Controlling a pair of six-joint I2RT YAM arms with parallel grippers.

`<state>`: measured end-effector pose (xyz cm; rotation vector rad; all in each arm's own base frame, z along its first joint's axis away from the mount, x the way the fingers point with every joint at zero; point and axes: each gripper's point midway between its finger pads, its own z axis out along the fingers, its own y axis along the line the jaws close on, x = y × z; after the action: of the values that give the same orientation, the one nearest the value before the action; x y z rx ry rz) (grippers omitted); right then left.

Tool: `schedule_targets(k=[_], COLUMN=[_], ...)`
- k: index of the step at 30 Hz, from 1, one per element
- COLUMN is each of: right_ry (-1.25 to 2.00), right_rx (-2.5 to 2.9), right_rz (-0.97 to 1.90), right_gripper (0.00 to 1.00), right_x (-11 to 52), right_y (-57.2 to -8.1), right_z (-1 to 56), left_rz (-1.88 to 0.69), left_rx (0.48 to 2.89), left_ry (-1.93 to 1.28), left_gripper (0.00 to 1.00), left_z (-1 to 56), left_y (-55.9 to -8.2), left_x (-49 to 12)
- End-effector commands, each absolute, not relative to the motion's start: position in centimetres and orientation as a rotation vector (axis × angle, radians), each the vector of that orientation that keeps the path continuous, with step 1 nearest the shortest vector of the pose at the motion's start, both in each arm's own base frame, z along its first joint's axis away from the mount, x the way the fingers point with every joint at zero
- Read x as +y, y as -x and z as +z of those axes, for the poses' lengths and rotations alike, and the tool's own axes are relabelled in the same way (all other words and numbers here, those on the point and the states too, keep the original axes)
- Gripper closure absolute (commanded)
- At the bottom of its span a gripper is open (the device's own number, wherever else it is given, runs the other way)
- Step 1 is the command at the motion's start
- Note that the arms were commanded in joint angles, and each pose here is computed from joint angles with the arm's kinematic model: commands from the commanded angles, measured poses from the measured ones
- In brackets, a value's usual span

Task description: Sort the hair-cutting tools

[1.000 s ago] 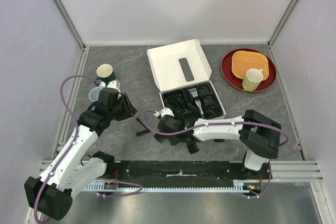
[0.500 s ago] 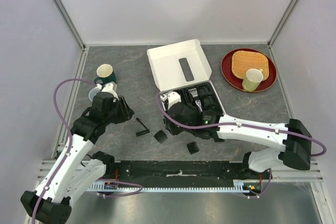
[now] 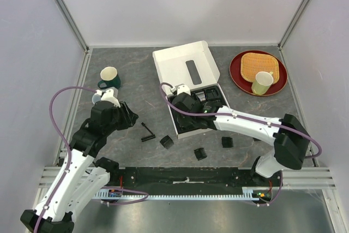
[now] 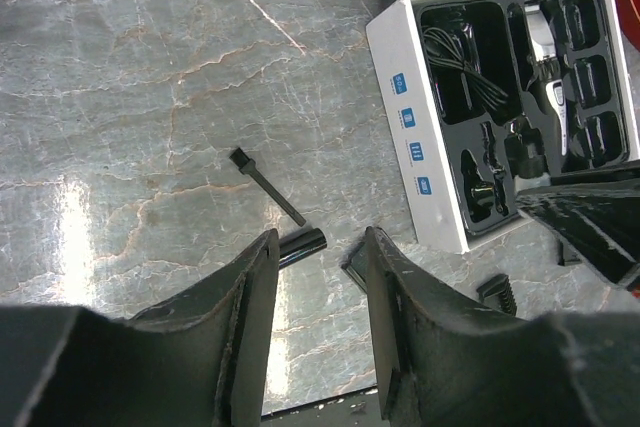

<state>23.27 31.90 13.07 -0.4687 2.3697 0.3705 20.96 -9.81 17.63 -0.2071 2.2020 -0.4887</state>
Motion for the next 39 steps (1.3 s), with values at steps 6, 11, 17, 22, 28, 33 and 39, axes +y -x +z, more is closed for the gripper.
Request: schedule_targets(k=[6,11,17,22,28,33,39], right_ry=[0.501,0.510,0.520,0.521,0.513,0.471,0.454], right_rx=[2.435,2.474,2.500,2.519,2.516,2.472,2.435], right_rz=[0.303,0.282,0.264,0.275,0.299,0.298,0.297], right_gripper=[0.76,0.76,0.72,0.63,0.46,0.46,0.54], right_x=[32.7,32.3,32.1,32.0,32.3,32.1,31.8], right_y=[-23.6,-23.2,-23.0,-22.5,-22.4,-23.1,-23.9], right_z=[10.2,8.7,7.7,7.4,8.2,9.8,11.1], left_rz=[-0.479,-0.491,-0.498,-0.498,-0.501,-0.496,-0.495], left_rx=[2.190,2.220,2.225,2.225,2.217,2.215,2.221], left_ry=[0.156,0.138,0.133,0.130,0.133,0.135,0.138], left_gripper=[0.54,0.55,0.56,0.56,0.57,0.57,0.57], left_z=[17.8,17.3,17.2,17.1,17.2,17.3,17.1], left_y=[-21.8,-21.8,-21.8,-21.7,-21.6,-21.7,-21.7], left_x=[-10.0,-10.4,-10.6,-10.6,-10.5,-10.4,-10.5])
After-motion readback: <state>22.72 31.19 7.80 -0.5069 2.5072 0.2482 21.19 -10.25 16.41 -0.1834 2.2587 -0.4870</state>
